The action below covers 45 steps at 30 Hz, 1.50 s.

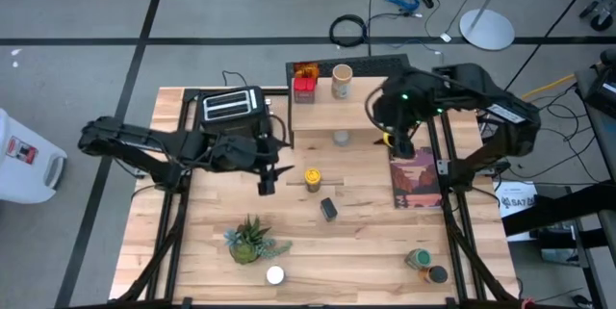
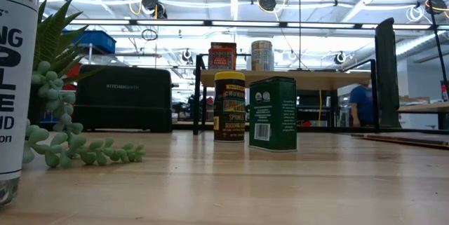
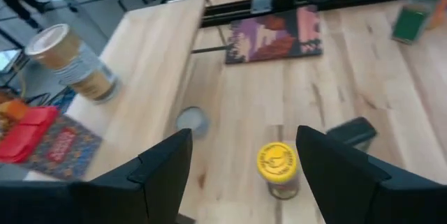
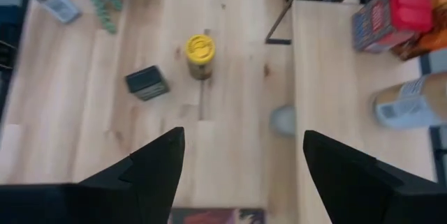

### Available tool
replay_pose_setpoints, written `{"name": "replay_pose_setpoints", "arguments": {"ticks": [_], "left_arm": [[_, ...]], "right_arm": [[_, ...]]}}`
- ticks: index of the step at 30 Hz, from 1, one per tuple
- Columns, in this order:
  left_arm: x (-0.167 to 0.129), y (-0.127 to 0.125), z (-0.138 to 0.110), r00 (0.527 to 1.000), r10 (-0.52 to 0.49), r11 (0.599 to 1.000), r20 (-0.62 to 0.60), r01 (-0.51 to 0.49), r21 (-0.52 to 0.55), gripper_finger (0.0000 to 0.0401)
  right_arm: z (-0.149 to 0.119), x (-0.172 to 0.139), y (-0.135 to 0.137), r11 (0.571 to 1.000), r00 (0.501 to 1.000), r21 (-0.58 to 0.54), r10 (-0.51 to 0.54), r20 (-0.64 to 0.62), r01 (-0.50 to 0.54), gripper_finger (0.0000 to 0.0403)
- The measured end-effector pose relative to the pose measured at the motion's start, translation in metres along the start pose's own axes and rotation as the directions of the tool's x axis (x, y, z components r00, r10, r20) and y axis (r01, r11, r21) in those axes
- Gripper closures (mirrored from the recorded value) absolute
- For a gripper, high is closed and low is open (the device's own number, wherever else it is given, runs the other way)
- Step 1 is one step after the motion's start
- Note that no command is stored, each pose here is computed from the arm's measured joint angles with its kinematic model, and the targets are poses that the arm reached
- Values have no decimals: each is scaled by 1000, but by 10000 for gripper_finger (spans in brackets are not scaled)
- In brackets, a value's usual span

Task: Shelf spices
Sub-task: Put the yellow seasoning bottle on the shelf

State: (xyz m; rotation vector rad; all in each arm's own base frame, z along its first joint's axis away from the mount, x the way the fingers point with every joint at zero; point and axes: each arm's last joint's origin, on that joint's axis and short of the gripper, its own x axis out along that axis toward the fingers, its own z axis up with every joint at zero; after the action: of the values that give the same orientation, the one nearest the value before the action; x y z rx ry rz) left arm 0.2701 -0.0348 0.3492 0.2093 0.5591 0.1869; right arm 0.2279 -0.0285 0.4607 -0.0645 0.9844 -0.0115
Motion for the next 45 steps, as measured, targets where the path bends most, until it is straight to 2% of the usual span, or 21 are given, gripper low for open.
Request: {"name": "replay_pose_setpoints", "arguments": {"ticks": [17, 26, 32, 37, 45], "left_arm": [[27, -44, -4, 992, -122, 984, -30, 124, 129, 134], [35, -49, -5, 981, -187, 955, -45, 193, 226, 134], [36, -48, -6, 980, -192, 942, -47, 198, 272, 134], [44, -38, -7, 986, -162, 960, -32, 165, 228, 134], [70, -19, -37, 990, -133, 980, -42, 138, 145, 134]], "right_arm": [[-19, -30, 69, 972, 986, 164, 167, 7, -166, 124], [-25, -36, 99, 966, 990, 218, 136, 21, -137, 124], [-29, -40, 118, 959, 993, 257, 114, 37, -120, 124], [-30, -37, 135, 958, 995, 267, 94, 36, -101, 124], [-26, -19, 166, 966, 999, 254, 52, 3, -51, 124]]}}
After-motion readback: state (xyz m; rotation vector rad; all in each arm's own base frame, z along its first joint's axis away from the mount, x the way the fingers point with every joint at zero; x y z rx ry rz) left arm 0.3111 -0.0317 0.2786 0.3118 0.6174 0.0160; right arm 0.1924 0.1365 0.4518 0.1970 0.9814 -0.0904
